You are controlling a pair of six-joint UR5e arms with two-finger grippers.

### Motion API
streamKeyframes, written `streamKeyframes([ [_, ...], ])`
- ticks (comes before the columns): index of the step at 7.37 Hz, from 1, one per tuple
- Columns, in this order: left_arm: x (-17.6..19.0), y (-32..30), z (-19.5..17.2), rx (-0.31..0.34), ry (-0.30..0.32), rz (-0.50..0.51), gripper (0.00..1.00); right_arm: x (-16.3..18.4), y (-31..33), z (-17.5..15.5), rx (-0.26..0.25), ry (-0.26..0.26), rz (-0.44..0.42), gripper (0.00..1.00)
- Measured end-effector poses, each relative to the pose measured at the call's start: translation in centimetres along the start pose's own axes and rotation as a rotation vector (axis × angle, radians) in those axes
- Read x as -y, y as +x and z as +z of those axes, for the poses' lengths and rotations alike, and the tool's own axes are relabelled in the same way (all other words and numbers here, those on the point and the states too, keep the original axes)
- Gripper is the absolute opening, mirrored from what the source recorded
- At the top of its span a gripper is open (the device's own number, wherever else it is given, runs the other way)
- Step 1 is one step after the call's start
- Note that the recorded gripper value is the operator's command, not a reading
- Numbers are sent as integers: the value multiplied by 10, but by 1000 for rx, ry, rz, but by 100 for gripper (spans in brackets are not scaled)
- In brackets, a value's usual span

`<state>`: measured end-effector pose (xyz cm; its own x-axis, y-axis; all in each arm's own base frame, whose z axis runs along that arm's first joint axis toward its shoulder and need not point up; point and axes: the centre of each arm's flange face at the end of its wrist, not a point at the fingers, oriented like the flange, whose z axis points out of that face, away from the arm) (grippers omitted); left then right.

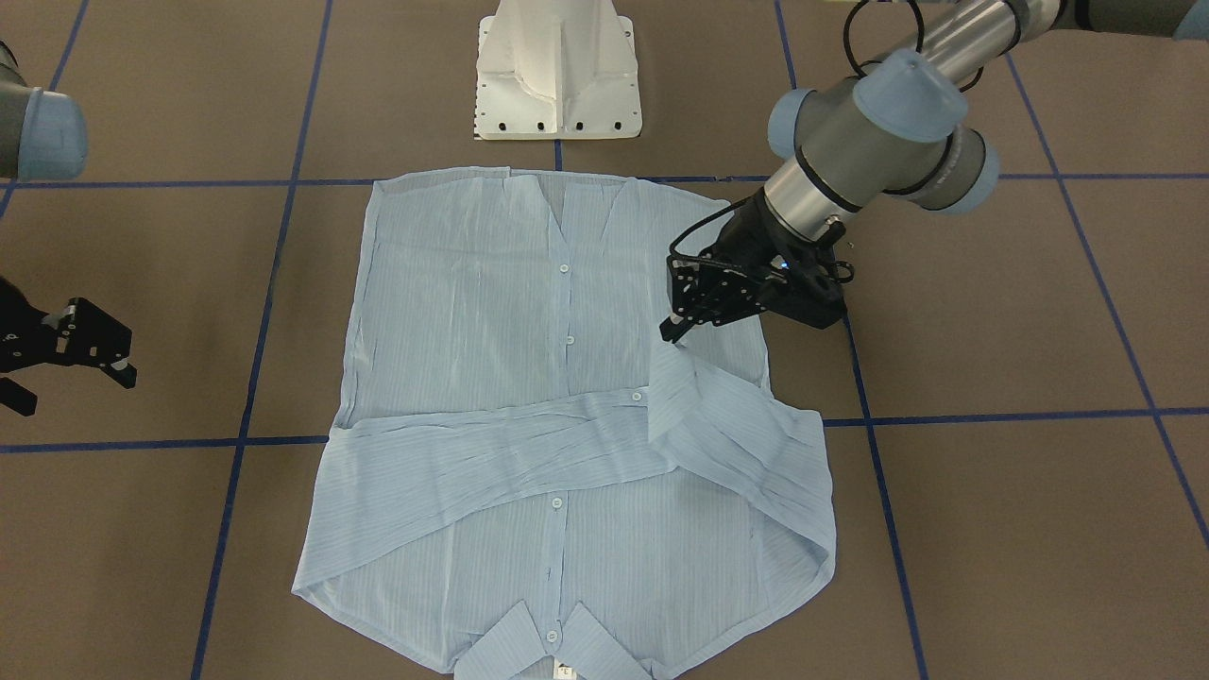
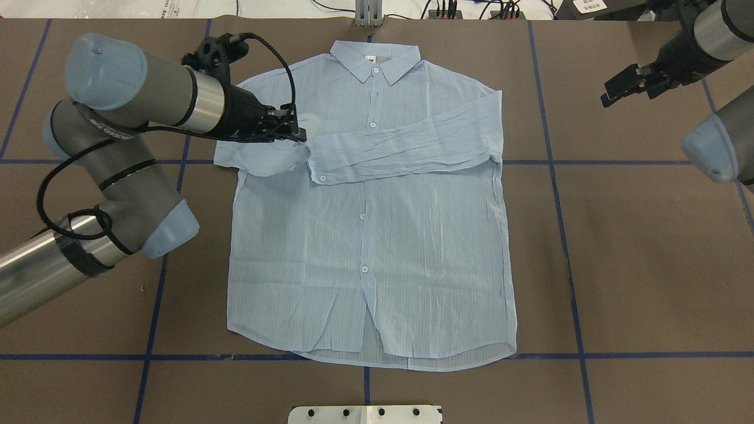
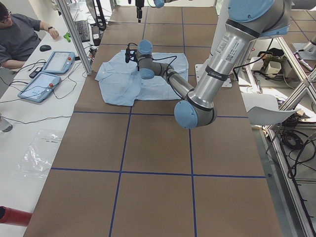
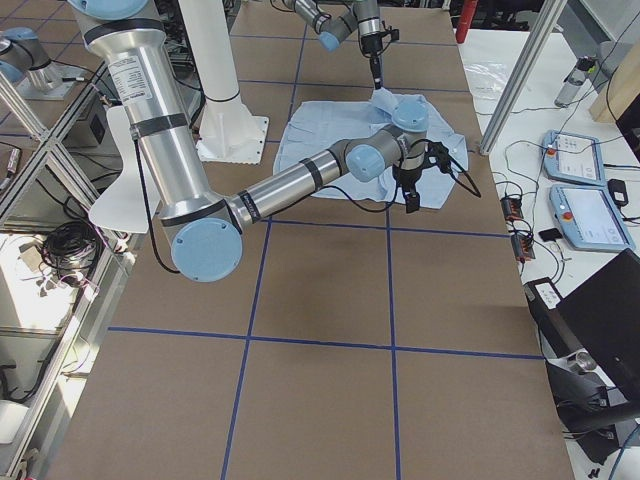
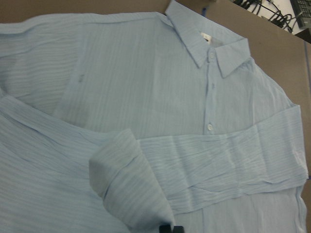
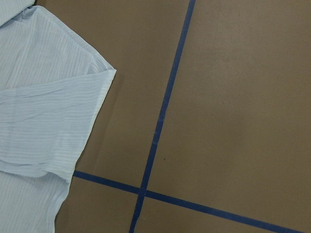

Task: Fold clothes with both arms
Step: 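Carry the held sleeve across the shirt front over the other sleeve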

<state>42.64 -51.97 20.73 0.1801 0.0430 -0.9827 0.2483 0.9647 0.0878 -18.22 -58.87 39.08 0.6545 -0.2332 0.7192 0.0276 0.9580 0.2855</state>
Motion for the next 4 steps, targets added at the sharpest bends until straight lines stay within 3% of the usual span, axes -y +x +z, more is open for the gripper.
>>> streamKeyframes([
  [4,-21,70,77,-5,26,-64,0,0,-2,-2,2,4,3,100],
])
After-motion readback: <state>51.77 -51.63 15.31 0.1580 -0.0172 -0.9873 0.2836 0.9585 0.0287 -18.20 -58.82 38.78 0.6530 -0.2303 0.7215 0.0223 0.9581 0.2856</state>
